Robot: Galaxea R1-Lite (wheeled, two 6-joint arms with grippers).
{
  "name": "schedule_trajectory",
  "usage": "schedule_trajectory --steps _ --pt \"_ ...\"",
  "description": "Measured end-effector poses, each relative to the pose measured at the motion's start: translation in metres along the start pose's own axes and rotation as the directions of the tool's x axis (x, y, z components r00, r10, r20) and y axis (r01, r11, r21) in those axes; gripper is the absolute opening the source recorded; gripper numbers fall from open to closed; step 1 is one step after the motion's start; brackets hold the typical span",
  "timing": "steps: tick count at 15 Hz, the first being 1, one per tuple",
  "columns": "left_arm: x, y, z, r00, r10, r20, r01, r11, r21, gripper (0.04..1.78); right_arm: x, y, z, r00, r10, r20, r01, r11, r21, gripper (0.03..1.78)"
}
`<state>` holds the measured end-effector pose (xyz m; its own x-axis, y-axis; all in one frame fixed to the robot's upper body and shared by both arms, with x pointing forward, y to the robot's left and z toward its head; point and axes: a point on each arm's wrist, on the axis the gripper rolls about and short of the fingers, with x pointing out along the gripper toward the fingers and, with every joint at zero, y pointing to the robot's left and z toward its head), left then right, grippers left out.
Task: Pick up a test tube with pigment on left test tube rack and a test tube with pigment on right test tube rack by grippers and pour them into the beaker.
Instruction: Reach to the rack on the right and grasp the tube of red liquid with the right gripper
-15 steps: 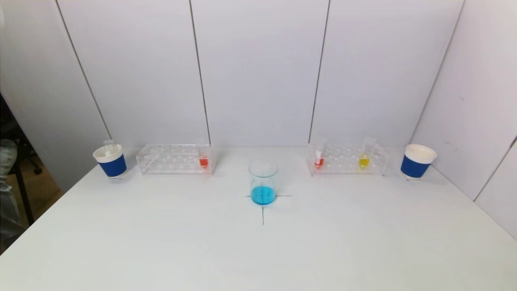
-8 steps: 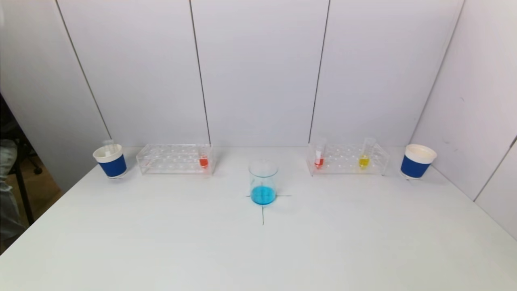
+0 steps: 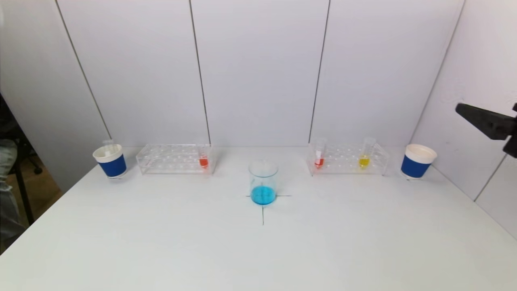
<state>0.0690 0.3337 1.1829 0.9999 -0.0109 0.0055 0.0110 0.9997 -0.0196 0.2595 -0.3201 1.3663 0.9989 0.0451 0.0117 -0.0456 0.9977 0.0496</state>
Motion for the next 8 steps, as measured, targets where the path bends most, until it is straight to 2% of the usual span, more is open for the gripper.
schedule_trajectory --steps 2,5,8 --pt "0.000 0.000 0.000 1.000 0.000 0.000 0.000 1.000 0.000 1.76 0.025 0.014 0.000 1.000 0.005 0.011 -0.005 1.000 0.006 1.77" --pt "0.000 0.000 0.000 1.000 0.000 0.000 0.000 1.000 0.000 1.76 0.054 0.034 -0.012 0.999 0.014 -0.030 -0.014 1.000 0.002 1.77" --pt "0.000 0.000 0.000 1.000 0.000 0.000 0.000 1.000 0.000 1.76 0.082 0.051 -0.027 1.000 0.008 -0.015 -0.008 1.000 0.003 1.77"
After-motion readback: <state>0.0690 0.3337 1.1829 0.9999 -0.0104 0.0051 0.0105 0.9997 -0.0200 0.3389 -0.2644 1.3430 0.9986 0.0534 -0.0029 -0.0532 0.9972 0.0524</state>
